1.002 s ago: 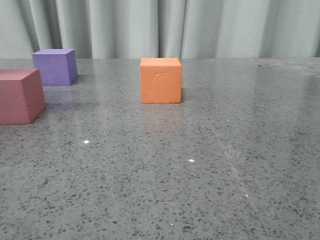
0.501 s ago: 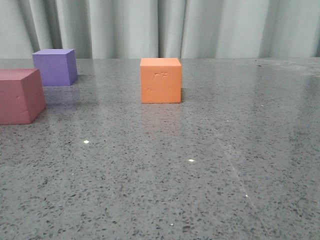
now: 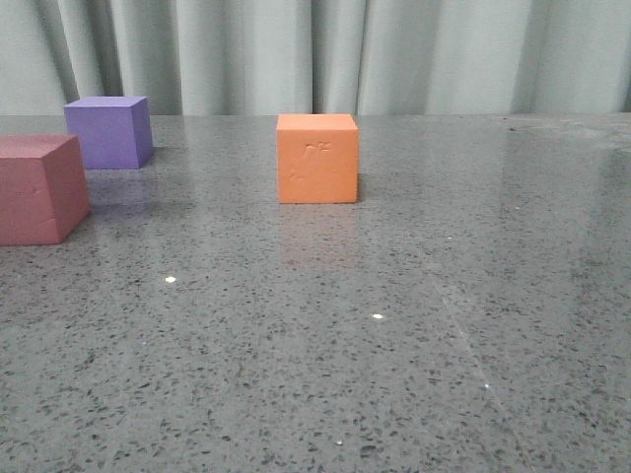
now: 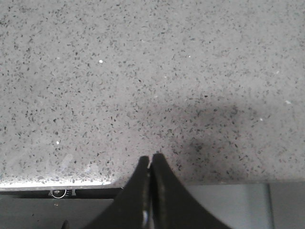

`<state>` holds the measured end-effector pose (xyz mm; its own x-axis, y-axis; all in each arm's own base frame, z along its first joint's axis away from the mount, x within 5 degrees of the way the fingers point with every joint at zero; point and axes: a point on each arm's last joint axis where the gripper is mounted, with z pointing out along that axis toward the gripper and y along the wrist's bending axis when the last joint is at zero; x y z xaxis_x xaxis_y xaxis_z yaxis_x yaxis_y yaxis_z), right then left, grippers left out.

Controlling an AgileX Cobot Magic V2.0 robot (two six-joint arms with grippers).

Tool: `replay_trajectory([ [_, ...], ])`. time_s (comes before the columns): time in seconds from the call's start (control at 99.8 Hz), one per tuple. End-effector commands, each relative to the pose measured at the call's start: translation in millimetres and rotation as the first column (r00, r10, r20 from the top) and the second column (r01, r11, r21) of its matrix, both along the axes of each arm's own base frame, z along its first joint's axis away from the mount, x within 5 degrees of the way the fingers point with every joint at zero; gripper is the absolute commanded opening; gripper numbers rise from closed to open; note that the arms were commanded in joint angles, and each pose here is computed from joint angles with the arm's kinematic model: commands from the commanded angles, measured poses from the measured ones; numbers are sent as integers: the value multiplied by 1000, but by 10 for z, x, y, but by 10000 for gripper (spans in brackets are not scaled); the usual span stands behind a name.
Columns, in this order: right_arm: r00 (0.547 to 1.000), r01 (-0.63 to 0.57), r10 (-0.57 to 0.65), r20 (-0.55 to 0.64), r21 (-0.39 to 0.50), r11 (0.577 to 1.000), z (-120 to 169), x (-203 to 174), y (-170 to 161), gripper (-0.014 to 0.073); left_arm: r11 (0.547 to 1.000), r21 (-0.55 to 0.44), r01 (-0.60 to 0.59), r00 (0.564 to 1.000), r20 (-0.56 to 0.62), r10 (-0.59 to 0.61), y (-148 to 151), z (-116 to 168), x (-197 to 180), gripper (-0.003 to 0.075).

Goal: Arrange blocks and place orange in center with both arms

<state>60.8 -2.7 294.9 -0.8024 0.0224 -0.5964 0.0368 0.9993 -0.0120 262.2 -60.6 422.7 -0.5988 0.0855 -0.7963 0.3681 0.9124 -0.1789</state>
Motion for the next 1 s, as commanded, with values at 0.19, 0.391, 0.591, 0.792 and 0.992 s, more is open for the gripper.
replay_trajectory([
  [0.19, 997, -7, 8, 81, -13, 1000, 99, 46, -5, -67, 997, -70, 23, 998, 68, -18, -55, 188, -58, 655],
  [0.391, 997, -7, 8, 81, -13, 1000, 99, 46, -5, -67, 991, -76, 112, 990, 97, -105, -307, 201, -93, 654],
  [0.591, 997, -7, 8, 81, -13, 1000, 99, 46, -5, -67, 992, -70, 101, 988, 127, -92, -831, 163, -95, 652],
  [0.792, 997, -7, 8, 81, -13, 1000, 99, 46, -5, -67, 1000, 7, 25, 994, 105, -26, -1427, -47, -3, 652],
  [0.992, 997, -7, 8, 81, -13, 1000, 99, 46, -5, -67, 993, 44, -108, 991, 84, 104, -1843, -224, 162, 652],
])
